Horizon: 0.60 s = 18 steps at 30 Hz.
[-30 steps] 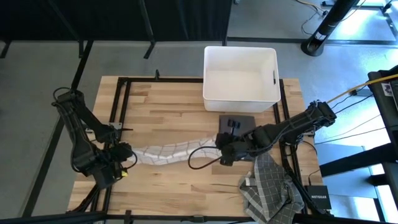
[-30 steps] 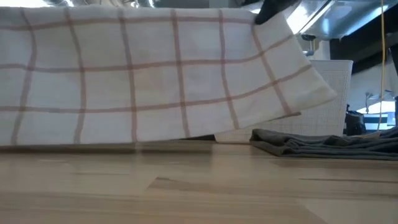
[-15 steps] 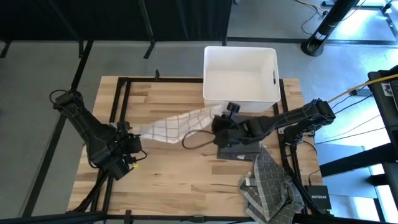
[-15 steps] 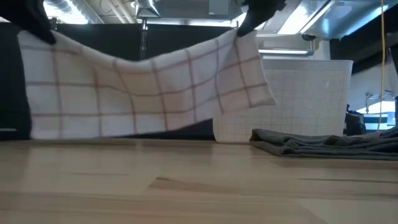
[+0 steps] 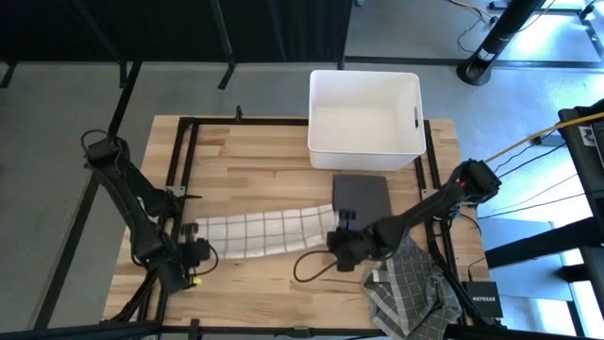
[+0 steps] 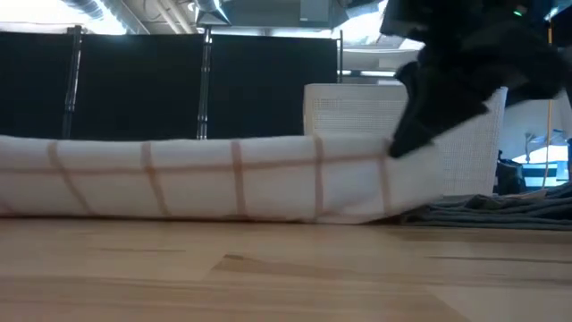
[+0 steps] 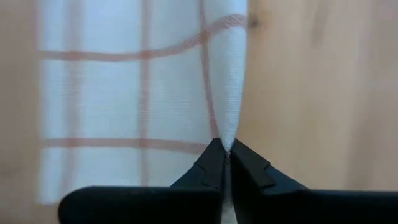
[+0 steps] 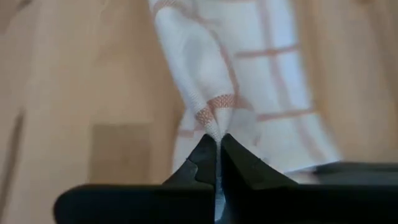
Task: Fold towel
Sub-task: Fold the white towel
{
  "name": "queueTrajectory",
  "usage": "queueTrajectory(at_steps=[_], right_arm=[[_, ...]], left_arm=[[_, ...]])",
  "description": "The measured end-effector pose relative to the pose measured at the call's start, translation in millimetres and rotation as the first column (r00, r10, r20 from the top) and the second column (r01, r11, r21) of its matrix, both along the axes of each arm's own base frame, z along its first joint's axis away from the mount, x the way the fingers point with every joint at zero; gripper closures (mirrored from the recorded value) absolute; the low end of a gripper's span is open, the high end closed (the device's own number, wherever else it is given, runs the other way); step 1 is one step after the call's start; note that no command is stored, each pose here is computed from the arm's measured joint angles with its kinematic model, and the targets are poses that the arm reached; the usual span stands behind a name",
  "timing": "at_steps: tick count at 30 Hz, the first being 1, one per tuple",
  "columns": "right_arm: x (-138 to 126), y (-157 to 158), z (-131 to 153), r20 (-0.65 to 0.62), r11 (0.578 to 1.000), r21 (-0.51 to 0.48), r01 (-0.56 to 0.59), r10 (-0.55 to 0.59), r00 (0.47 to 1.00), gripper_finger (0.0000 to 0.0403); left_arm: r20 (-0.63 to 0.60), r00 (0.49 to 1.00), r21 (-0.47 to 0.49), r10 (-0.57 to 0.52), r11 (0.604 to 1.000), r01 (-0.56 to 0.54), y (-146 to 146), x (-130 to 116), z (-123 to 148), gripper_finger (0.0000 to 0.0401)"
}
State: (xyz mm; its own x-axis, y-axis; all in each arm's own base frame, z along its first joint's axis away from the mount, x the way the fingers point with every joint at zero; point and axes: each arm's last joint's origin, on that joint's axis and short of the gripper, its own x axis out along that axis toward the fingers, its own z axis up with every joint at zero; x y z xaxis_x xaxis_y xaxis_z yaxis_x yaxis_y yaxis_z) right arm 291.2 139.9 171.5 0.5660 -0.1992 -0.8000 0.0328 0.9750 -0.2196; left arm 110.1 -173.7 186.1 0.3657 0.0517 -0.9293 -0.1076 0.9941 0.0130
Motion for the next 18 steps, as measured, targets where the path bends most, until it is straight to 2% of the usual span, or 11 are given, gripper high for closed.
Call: queueTrajectory(at_steps=[3, 8, 10, 13, 16, 18], right_arm=[[0, 4, -7, -0.035, 0.998, 0.055, -0.003, 0.005, 0.999, 0.0390], [0, 6, -9, -0.066, 0.987, 0.158, 0.008, 0.002, 0.998, 0.0377], [0, 7, -9, -0.081, 0.980, 0.199, 0.017, -0.001, 0.997, 0.0353], [1, 9, -3, -0.120, 0.969, 0.247, 0.020, 0.010, 0.993, 0.0304], [2, 12, 11, -0.189, 0.961, 0.272, 0.057, -0.004, 0.982, 0.0254], [4, 14, 27, -0.238, 0.953, 0.297, 0.057, 0.016, 0.971, 0.0225]], left_arm=[[0.024, 1.000, -0.066, 0.006, 0.998, -0.004, -4, 0, -6, 0.0386], [0.023, 0.999, -0.092, 0.041, 0.995, -0.039, -5, 0, -6, 0.0360], [-0.014, 0.996, -0.134, 0.093, 0.987, -0.094, -6, 0, -6, 0.0338], [-0.132, 0.975, -0.204, 0.181, 0.957, -0.205, -7, -2, -7, 0.0299], [-0.250, 0.949, -0.248, 0.191, 0.935, -0.254, -9, -4, -6, 0.0265], [-0.273, 0.945, -0.269, 0.180, 0.929, -0.255, -11, -4, -2, 0.0252]])
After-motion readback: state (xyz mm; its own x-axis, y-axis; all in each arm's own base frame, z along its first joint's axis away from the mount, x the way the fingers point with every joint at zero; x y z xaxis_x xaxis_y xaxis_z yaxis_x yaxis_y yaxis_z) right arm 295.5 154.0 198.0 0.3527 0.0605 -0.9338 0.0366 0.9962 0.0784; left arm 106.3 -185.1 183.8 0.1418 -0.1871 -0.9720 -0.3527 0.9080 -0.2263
